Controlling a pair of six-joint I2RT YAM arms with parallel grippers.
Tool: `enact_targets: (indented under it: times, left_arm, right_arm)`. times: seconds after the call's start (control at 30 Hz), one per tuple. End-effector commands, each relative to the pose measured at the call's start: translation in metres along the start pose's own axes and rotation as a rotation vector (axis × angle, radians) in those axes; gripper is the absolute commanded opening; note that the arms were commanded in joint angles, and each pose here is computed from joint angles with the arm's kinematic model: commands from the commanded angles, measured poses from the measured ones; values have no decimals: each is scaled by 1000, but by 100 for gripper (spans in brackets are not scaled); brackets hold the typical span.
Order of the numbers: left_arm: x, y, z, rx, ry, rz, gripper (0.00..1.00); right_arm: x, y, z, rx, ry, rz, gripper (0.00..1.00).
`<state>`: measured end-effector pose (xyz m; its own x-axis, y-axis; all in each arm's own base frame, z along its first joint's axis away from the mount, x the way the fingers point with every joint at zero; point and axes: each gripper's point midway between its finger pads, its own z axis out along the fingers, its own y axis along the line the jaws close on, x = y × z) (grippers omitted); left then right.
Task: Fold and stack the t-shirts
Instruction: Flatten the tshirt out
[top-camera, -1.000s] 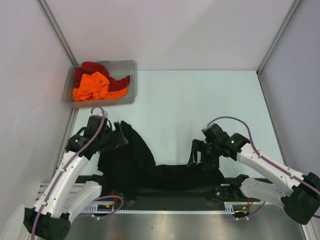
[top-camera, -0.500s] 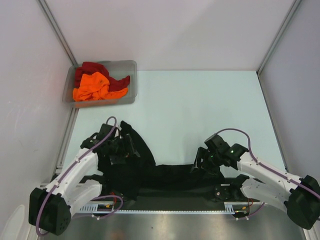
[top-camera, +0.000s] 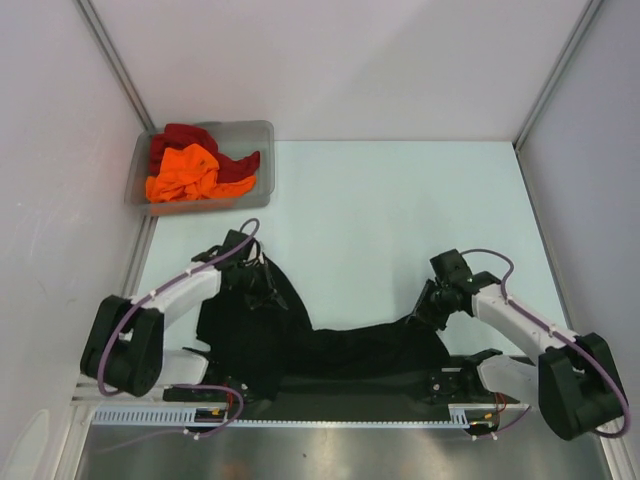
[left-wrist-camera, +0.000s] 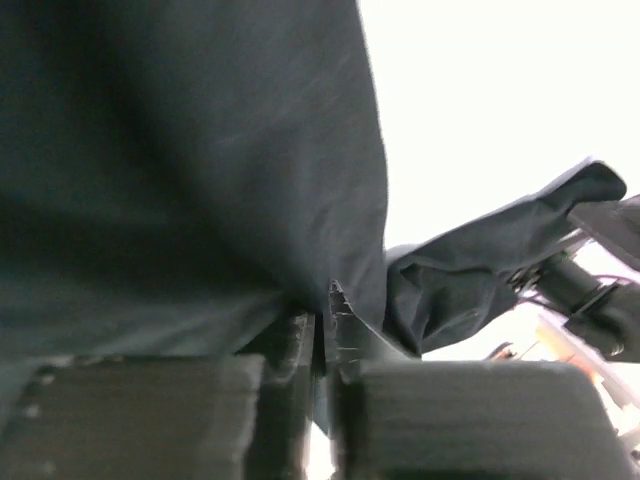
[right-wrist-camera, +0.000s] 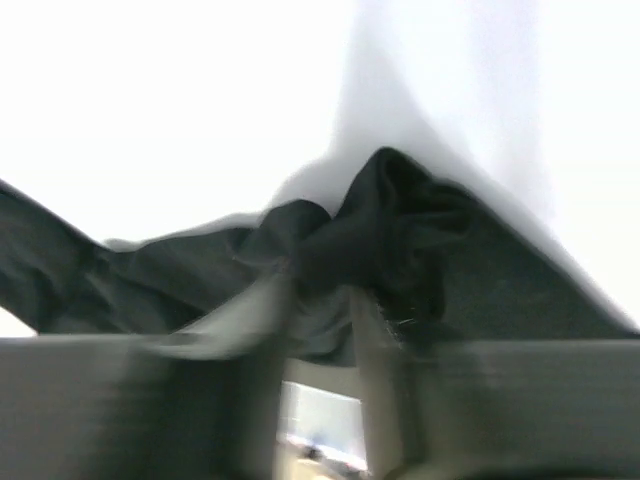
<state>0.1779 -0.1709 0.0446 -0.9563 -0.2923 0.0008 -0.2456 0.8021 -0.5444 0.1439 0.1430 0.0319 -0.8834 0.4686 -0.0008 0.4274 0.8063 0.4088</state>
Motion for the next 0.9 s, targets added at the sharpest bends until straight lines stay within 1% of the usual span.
enact_targets:
  times: [0.0, 0.03, 0.07, 0.13, 0.17, 0.2, 0.23, 0.27, 0.3, 0.33, 0.37, 0.4, 0.43, 0.47, 0.5, 0.53, 0.57, 0.6, 0.63, 0.67, 0.7, 0.73, 0.77, 0.8, 0.83, 0.87]
  left_arm:
    - [-44, -42, -9, 67, -93, 112, 0]
    - [-53, -47, -13, 50, -117, 124, 0]
    - [-70, -63, -21, 50, -149, 146, 0]
    - [-93, -74, -27, 26, -200, 183, 0]
    - [-110, -89, -29, 25, -213, 196, 0]
    - [-118, -94, -26, 20, -209, 205, 0]
    - [-133, -114, -33, 44, -235, 227, 0]
    - [-137, -117, -30, 35, -219, 224, 0]
    - [-143, -113, -13, 10, -181, 207, 0]
    - [-147, -117, -10, 9, -175, 208, 6]
    - [-156, -127, -13, 9, -186, 212, 15]
    - [-161, -129, -13, -5, -191, 214, 30]
    - [-166, -128, -11, -23, -195, 211, 45]
    - [-174, -130, -19, -51, -235, 221, 51]
    - [-178, -132, -29, -62, -267, 238, 68]
    - [-177, -128, -36, -89, -279, 242, 74]
    - [-182, -120, -44, -141, -320, 254, 78]
    - [-180, -117, -52, -157, -338, 263, 80]
    - [-170, -108, -63, -180, -352, 269, 81]
    - [-165, -102, -71, -197, -370, 274, 80]
    - [-159, -94, -75, -215, -384, 278, 79]
    - [-141, -71, -67, -245, -345, 265, 76]
    - [-130, -73, -84, -206, -393, 275, 74]
    - [-118, -65, -84, -196, -380, 268, 71]
    - [-95, -39, -73, -221, -335, 243, 65]
    - [-84, -38, -81, -187, -362, 230, 62]
  right_arm:
    - [-35, 19, -7, -41, -61, -58, 16]
    - [-42, 20, -9, -33, -76, -71, 0]
    - [-47, 19, -10, -16, -79, -69, 0]
    - [-72, 27, -16, 6, -122, -70, 0]
    - [-79, 25, -19, 30, -130, -82, 0]
    - [-93, 33, -23, 39, -150, -87, 0]
    - [-108, 28, -26, 68, -180, -73, 0]
    - [-117, 27, -30, 84, -189, -84, 0]
    - [-126, 25, -31, 99, -193, -77, 0]
    - [-146, 25, -35, 111, -215, -54, 0]
    - [-155, 22, -37, 124, -214, -52, 0]
    - [-164, 22, -39, 130, -222, -50, 0]
    - [-182, 27, -42, 138, -246, -52, 0]
    - [-192, 26, -44, 145, -254, -45, 8]
    - [-200, 28, -48, 148, -262, -69, 39]
    - [-209, 32, -49, 161, -255, -74, 51]
    - [-212, 34, -52, 169, -256, -86, 60]
    - [-214, 35, -53, 171, -252, -105, 67]
    - [-211, 37, -56, 168, -248, -119, 69]
    - [-207, 38, -58, 165, -248, -133, 73]
    - [-203, 38, -60, 162, -250, -152, 74]
    - [-196, 38, -61, 164, -250, -166, 74]
    - [-183, 39, -65, 155, -255, -191, 74]
    - [-176, 39, -66, 147, -256, -203, 74]
    - [-170, 40, -67, 129, -261, -215, 74]
    - [-163, 45, -76, 94, -283, -226, 74]
